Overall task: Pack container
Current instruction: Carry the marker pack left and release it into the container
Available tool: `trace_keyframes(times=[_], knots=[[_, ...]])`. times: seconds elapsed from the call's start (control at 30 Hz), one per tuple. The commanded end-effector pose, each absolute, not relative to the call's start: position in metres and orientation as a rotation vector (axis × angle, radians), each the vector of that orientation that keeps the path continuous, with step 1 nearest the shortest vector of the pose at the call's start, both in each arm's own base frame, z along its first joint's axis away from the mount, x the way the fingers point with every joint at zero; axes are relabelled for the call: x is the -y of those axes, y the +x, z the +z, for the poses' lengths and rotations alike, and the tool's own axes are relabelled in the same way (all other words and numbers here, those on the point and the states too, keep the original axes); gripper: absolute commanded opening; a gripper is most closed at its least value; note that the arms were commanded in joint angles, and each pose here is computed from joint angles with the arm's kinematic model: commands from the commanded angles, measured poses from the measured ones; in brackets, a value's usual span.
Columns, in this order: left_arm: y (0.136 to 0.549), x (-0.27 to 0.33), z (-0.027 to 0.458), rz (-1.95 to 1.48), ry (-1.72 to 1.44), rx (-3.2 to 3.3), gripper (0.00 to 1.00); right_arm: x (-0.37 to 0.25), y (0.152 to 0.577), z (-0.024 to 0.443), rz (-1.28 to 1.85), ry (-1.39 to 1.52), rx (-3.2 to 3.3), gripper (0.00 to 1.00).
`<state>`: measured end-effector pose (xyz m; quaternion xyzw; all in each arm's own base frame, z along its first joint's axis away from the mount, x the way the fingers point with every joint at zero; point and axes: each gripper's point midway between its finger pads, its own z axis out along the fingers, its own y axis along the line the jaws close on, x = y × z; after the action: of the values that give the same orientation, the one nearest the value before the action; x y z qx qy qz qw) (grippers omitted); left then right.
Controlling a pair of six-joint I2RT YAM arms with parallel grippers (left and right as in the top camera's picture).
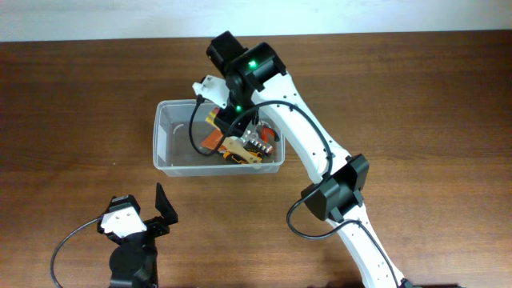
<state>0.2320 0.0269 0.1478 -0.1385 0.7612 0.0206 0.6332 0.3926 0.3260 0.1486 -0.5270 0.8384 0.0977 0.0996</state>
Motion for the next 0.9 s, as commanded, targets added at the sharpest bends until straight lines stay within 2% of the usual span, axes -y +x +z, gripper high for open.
trace_keyframes(times=[0.0,0.47,0.87], knots=[[0.232,-0.027,0.147,0.054,-0.309,-1.743,0.99,-0.334,0.38,0.157,0.343,-1.571,-2.466,0.52],[0.232,-0.027,0.147,0.054,-0.309,-1.743,0.99,-0.33,0.377,0.098,0.339,-1.61,-2.567,0.6],[0.232,-0.027,0.147,0.054,-0.309,-1.743,0.99,-0.325,0.38,0.095,0.316,-1.603,-2.58,0.83]])
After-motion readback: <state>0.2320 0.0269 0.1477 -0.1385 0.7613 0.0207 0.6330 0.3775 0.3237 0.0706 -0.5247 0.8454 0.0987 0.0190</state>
